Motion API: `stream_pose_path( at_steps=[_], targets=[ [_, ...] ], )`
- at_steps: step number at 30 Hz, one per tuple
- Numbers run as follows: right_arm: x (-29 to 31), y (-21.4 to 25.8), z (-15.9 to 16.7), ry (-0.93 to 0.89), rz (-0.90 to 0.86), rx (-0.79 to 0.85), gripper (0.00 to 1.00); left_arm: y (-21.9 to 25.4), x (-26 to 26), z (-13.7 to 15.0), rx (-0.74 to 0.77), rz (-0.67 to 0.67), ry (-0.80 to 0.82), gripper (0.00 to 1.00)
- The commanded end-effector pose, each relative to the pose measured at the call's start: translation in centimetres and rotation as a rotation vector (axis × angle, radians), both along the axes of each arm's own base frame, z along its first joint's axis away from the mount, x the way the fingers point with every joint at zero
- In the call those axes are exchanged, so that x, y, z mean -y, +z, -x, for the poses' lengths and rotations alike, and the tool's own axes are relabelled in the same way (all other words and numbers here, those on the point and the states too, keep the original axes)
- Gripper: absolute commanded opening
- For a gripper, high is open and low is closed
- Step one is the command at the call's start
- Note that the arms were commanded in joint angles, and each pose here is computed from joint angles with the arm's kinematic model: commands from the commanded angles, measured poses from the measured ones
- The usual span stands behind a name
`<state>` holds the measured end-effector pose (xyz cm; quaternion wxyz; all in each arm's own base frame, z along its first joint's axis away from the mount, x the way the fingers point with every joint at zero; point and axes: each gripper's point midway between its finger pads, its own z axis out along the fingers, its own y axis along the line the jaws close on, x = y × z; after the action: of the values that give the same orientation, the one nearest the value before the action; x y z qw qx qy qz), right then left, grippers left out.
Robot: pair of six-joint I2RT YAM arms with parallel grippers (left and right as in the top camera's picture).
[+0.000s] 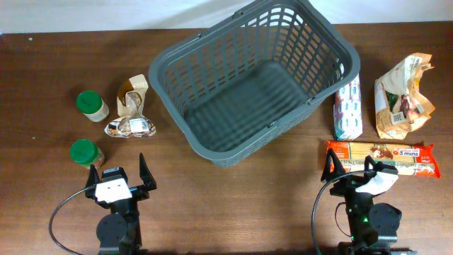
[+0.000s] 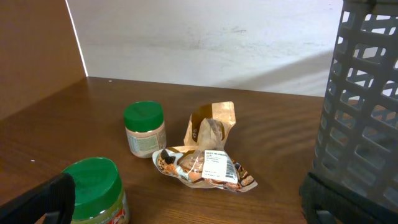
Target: Pack container
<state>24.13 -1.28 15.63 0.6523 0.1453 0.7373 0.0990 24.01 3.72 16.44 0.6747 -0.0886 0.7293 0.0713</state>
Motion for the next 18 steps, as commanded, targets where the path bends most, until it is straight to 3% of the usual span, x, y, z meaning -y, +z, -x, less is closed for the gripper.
stream_pose_path(
  at_steps=[1,18],
  targets=[
    [-0.07,-0.27,-0.01,0.000,-0.007,-0.001,0.99,-0.33,0.23,-0.07,0.001,0.003,-0.013,0.99],
    [0.51,-0.28,0.03,-0.034,-0.003,-0.002,0.99,0.07,0.28,-0.11,0.018,0.004,-0.016,0.99]
  ],
)
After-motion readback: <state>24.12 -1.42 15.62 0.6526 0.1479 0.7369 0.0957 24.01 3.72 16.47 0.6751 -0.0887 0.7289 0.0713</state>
